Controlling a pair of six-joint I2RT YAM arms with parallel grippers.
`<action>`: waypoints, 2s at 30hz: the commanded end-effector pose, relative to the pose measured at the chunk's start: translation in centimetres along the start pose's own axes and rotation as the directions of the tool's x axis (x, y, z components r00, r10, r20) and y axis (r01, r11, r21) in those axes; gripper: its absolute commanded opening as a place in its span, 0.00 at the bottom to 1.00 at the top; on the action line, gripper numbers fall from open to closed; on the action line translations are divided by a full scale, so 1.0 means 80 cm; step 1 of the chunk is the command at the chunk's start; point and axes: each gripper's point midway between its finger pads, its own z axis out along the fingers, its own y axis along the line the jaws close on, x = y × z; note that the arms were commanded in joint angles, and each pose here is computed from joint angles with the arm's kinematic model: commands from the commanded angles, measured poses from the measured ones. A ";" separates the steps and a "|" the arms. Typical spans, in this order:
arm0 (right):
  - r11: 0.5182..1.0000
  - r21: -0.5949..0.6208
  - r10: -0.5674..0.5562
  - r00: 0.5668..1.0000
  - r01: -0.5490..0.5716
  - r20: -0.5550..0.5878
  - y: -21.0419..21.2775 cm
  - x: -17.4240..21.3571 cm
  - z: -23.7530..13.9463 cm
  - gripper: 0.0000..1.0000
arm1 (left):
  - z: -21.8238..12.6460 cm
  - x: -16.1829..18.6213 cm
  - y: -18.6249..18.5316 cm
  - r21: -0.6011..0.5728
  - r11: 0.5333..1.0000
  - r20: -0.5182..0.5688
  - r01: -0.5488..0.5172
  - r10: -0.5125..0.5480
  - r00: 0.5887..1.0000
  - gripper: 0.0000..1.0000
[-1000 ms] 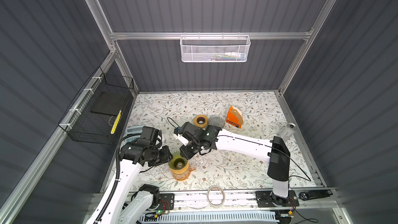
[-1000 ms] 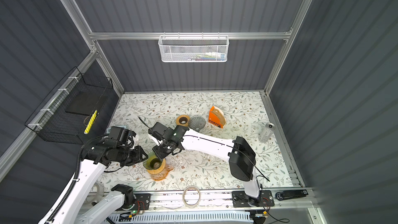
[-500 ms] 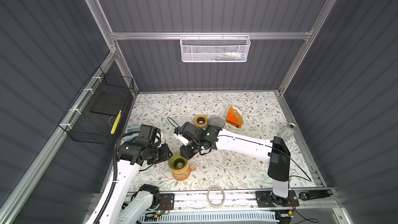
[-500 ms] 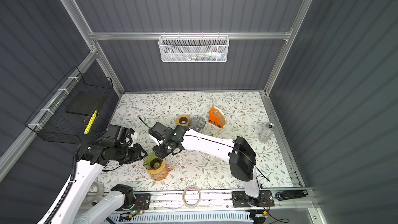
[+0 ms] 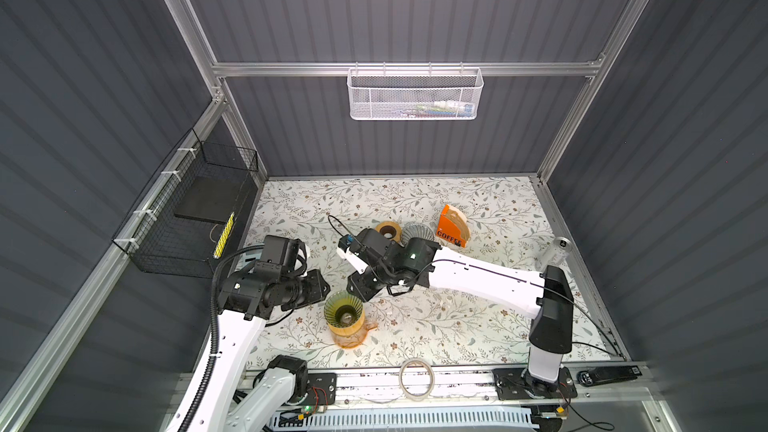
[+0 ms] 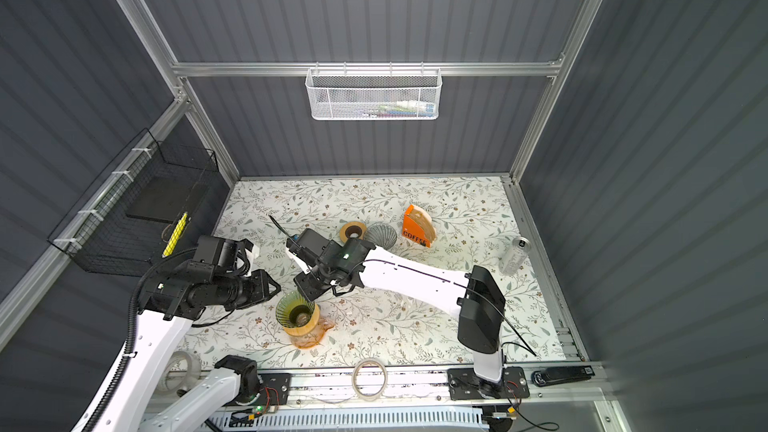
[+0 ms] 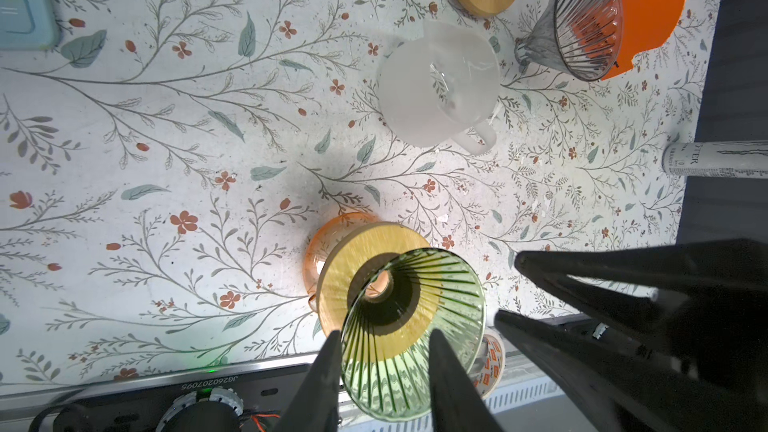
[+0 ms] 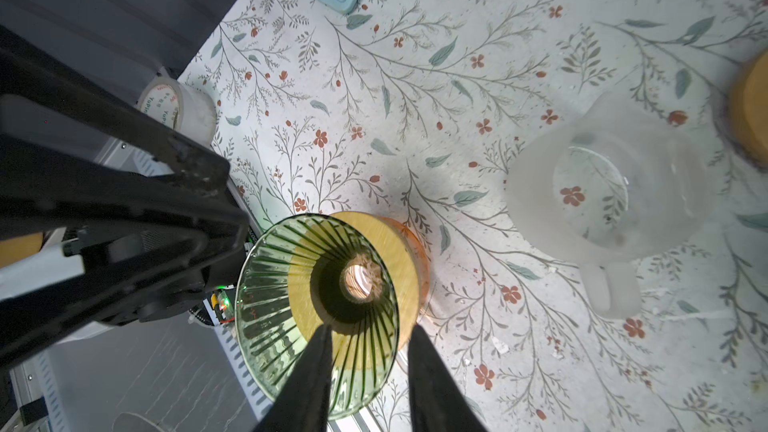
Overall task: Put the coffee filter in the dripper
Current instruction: 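Raise the right gripper and move it toward the orange filter box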
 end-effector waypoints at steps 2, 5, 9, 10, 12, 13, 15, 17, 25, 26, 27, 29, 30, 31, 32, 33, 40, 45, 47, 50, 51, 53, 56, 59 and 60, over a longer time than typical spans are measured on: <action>0.998 0.056 -0.017 0.994 0.011 0.112 -0.008 -0.029 -0.035 0.34 | -0.008 -0.039 -0.018 0.034 0.999 0.092 0.017 -0.020 0.996 0.36; 0.998 0.070 -0.015 0.987 0.004 0.159 -0.018 -0.037 -0.052 0.34 | -0.009 -0.066 -0.032 0.065 0.998 0.145 0.005 -0.015 0.989 0.36; 0.995 0.089 0.025 0.976 -0.045 0.217 -0.045 -0.036 -0.075 0.35 | -0.005 -0.094 -0.049 0.111 0.994 0.194 -0.015 -0.007 0.981 0.36; 0.994 0.090 0.042 0.972 -0.064 0.232 -0.054 -0.034 -0.083 0.35 | -0.003 -0.101 -0.055 0.130 0.991 0.205 -0.017 -0.010 0.979 0.36; 0.990 0.094 0.079 0.965 -0.106 0.252 -0.077 -0.028 -0.095 0.35 | 0.001 -0.114 -0.066 0.170 0.985 0.229 -0.025 -0.015 0.973 0.36; 0.987 0.095 0.100 0.960 -0.129 0.260 -0.090 -0.023 -0.102 0.35 | 0.005 -0.120 -0.070 0.185 0.982 0.237 -0.029 -0.016 0.971 0.37; 0.979 0.103 0.140 0.952 -0.173 0.271 -0.117 -0.012 -0.114 0.35 | 0.009 -0.131 -0.076 0.202 0.979 0.253 -0.037 -0.016 0.967 0.37; 0.967 0.126 0.177 0.940 -0.221 0.290 -0.149 0.002 -0.127 0.35 | 0.013 -0.140 -0.082 0.216 0.975 0.265 -0.043 -0.016 0.964 0.37; 0.895 0.216 0.297 0.882 -0.391 0.367 -0.263 0.051 -0.163 0.35 | 0.026 -0.152 -0.088 0.249 0.967 0.285 -0.043 -0.031 0.958 0.38; 0.885 0.228 0.307 0.876 -0.407 0.371 -0.276 0.056 -0.166 0.34 | 0.028 -0.152 -0.087 0.248 0.968 0.286 -0.041 -0.033 0.958 0.38; 0.876 0.241 0.313 0.872 -0.418 0.376 -0.287 0.059 -0.169 0.34 | 0.032 -0.150 -0.085 0.245 0.969 0.280 -0.038 -0.033 0.959 0.38; 0.846 0.268 0.340 0.854 -0.461 0.394 -0.316 0.067 -0.176 0.34 | 0.036 -0.148 -0.083 0.238 0.970 0.270 -0.036 -0.030 0.962 0.38; 0.835 0.276 0.351 0.847 -0.476 0.399 -0.328 0.071 -0.178 0.34 | 0.037 -0.148 -0.082 0.234 0.972 0.265 -0.037 -0.027 0.964 0.38; 0.822 0.283 0.365 0.838 -0.495 0.406 -0.340 0.074 -0.181 0.33 | 0.038 -0.148 -0.081 0.226 0.973 0.260 -0.038 -0.023 0.965 0.38; 0.804 0.295 0.379 0.828 -0.515 0.412 -0.355 0.079 -0.184 0.32 | 0.038 -0.148 -0.080 0.220 0.975 0.257 -0.041 -0.018 0.966 0.38; 0.795 0.300 0.390 0.823 -0.528 0.414 -0.364 0.082 -0.183 0.32 | 0.039 -0.147 -0.080 0.215 0.976 0.254 -0.043 -0.013 0.967 0.39; 0.714 0.322 0.468 0.766 -0.622 0.440 -0.440 0.106 -0.176 0.27 | 0.047 -0.148 -0.076 0.207 0.978 0.247 -0.028 -0.024 0.969 0.39; 0.685 0.349 0.497 0.761 -0.639 0.418 -0.475 0.113 -0.158 0.27 | 0.048 -0.151 -0.078 0.209 0.978 0.245 -0.025 -0.027 0.969 0.39; 0.676 0.351 0.517 0.756 -0.648 0.402 -0.489 0.116 -0.146 0.26 | 0.049 -0.151 -0.077 0.205 0.978 0.242 -0.023 -0.028 0.970 0.39; 0.672 0.351 0.544 0.756 -0.652 0.363 -0.503 0.118 -0.127 0.23 | 0.051 -0.152 -0.077 0.202 0.979 0.238 -0.022 -0.028 0.971 0.39; 0.669 0.353 0.552 0.756 -0.653 0.352 -0.506 0.118 -0.122 0.22 | 0.051 -0.152 -0.077 0.201 0.979 0.236 -0.022 -0.027 0.971 0.39; 0.668 0.359 0.557 0.758 -0.652 0.340 -0.514 0.118 -0.113 0.21 | 0.052 -0.152 -0.076 0.198 0.980 0.233 -0.021 -0.026 0.972 0.39; 0.661 0.375 0.558 0.760 -0.650 0.333 -0.522 0.118 -0.107 0.21 | 0.052 -0.152 -0.075 0.192 0.981 0.231 -0.021 -0.025 0.973 0.39; 0.664 0.377 0.556 0.763 -0.646 0.328 -0.526 0.115 -0.104 0.22 | 0.051 -0.153 -0.074 0.184 0.983 0.234 -0.023 -0.022 0.972 0.39; 0.665 0.377 0.555 0.764 -0.645 0.329 -0.528 0.113 -0.104 0.22 | 0.051 -0.153 -0.074 0.182 0.983 0.234 -0.023 -0.021 0.972 0.39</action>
